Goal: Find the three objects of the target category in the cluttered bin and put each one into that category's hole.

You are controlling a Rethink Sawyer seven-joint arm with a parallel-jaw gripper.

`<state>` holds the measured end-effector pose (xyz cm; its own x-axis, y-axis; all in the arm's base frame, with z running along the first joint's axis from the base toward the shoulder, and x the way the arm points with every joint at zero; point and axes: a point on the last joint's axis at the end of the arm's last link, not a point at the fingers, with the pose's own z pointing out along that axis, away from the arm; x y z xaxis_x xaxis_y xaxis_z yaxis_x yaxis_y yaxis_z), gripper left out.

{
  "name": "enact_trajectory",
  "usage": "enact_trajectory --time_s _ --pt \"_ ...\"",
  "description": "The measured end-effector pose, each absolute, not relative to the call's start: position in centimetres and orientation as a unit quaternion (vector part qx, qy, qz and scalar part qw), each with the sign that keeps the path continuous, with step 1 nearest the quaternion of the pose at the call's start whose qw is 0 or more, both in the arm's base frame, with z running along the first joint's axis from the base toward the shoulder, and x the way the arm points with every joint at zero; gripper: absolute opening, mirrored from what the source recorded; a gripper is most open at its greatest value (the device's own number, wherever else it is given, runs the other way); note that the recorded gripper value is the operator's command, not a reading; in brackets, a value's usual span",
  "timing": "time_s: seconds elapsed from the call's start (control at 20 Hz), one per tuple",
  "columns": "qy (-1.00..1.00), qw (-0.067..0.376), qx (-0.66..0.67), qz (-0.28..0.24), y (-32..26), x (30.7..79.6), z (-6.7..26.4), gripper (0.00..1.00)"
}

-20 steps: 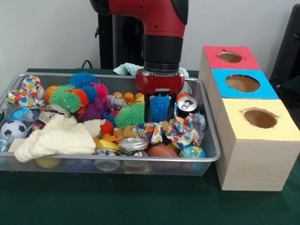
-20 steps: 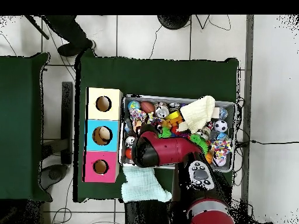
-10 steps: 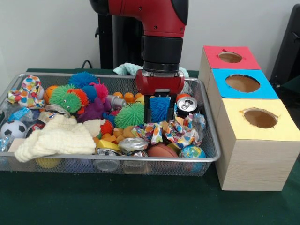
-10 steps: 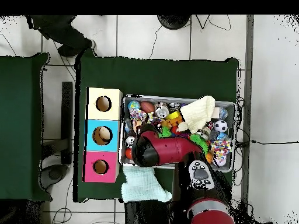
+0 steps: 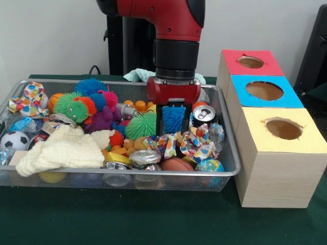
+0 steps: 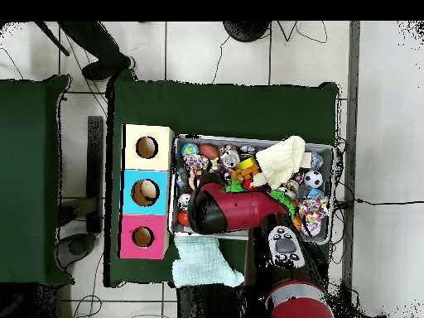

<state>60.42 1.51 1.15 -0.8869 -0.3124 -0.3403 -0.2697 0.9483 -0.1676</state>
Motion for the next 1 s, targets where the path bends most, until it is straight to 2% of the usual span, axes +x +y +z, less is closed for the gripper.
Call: enact_trajectory --time_s 1.0 --pt "0.963 0.203 -0.162 -0.068 1.3 62.3 1.8 1.0"
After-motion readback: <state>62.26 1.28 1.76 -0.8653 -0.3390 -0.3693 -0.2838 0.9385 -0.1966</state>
